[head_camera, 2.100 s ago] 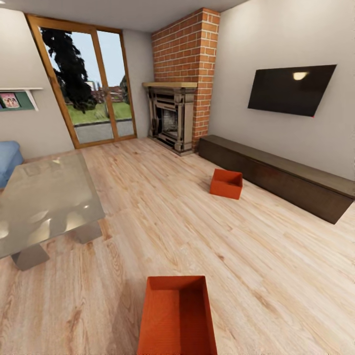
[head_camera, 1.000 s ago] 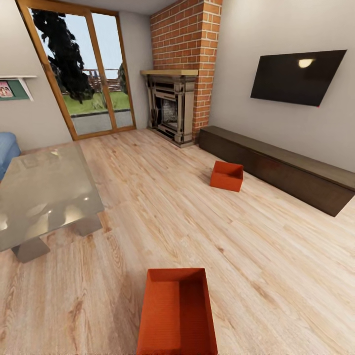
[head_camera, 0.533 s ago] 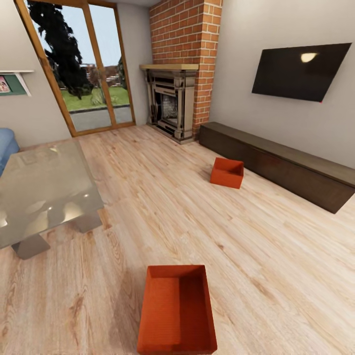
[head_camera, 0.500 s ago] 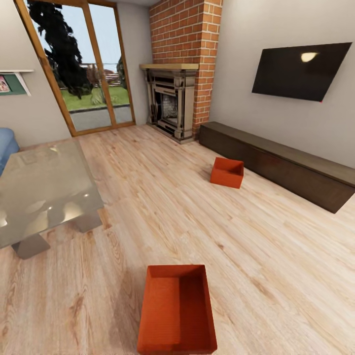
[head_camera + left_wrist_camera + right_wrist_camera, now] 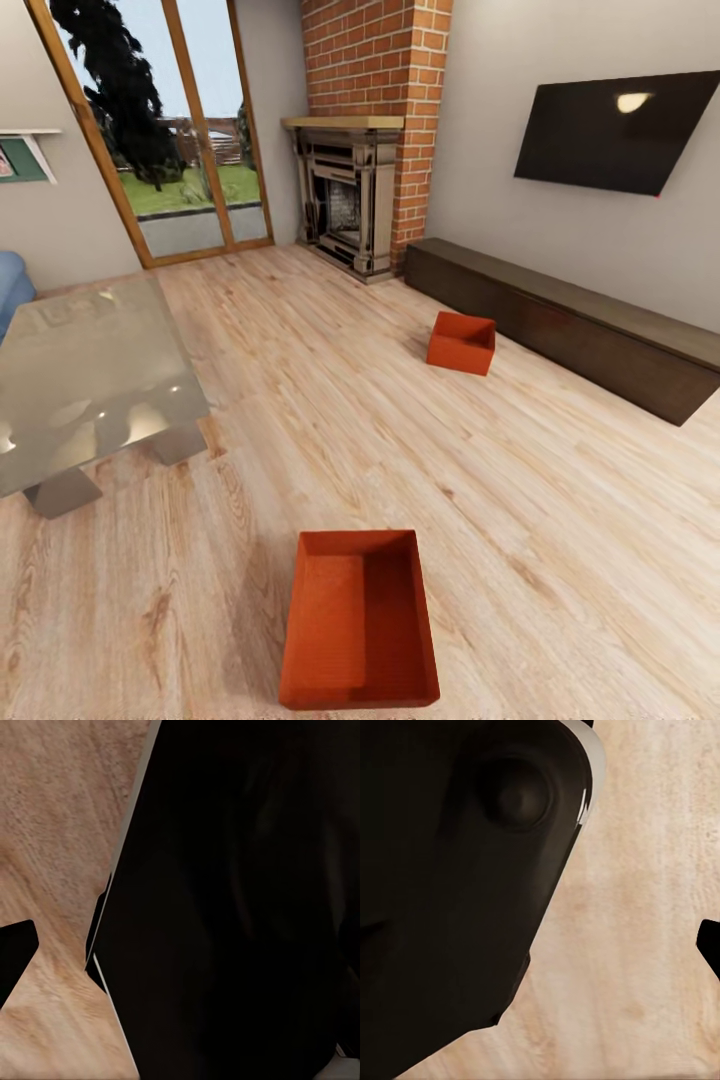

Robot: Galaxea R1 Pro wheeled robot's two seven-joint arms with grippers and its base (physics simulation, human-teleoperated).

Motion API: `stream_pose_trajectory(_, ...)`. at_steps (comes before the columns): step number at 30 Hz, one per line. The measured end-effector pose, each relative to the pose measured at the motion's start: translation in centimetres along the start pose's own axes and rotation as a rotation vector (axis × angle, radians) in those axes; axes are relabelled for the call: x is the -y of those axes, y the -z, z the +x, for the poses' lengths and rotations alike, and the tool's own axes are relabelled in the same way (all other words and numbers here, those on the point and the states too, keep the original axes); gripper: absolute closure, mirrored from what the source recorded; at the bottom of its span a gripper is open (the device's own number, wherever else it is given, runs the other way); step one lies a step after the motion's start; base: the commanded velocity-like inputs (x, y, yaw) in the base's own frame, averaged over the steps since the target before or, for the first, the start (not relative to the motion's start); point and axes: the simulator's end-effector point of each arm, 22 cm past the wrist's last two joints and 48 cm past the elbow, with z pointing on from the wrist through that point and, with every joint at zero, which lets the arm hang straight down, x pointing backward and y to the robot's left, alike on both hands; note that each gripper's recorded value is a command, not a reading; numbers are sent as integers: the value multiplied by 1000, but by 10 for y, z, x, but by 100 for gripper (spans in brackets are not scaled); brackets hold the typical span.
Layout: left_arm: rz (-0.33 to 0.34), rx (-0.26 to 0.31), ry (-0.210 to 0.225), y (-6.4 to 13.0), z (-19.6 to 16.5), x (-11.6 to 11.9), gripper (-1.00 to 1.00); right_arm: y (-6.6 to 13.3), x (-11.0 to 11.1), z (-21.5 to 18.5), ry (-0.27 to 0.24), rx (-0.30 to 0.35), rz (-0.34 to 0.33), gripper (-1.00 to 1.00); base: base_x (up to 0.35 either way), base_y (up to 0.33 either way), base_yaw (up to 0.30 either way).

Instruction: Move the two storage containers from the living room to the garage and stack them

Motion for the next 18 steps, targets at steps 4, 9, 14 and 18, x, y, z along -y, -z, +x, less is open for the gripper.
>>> stream_pose_trajectory(4,-2,-6,0,0,2,-1,-100,0,-2,2,-2,-5,-3,-100,0,0,0)
stream_pose_trajectory(9,-7,-13,1,0,5,-3,-100,-1,-5,4,-10,-11,-6,-100,0,0,0)
stream_pose_trajectory(14,-8,-26,7,0,11,-2,-100,-1,-7,6,-46,-17,-4,-100,0,0,0)
stream_pose_trajectory(18,-24,-71,15,1,32,-9,-100,-1,-5,8,-94,-21,4,-100,0,0,0)
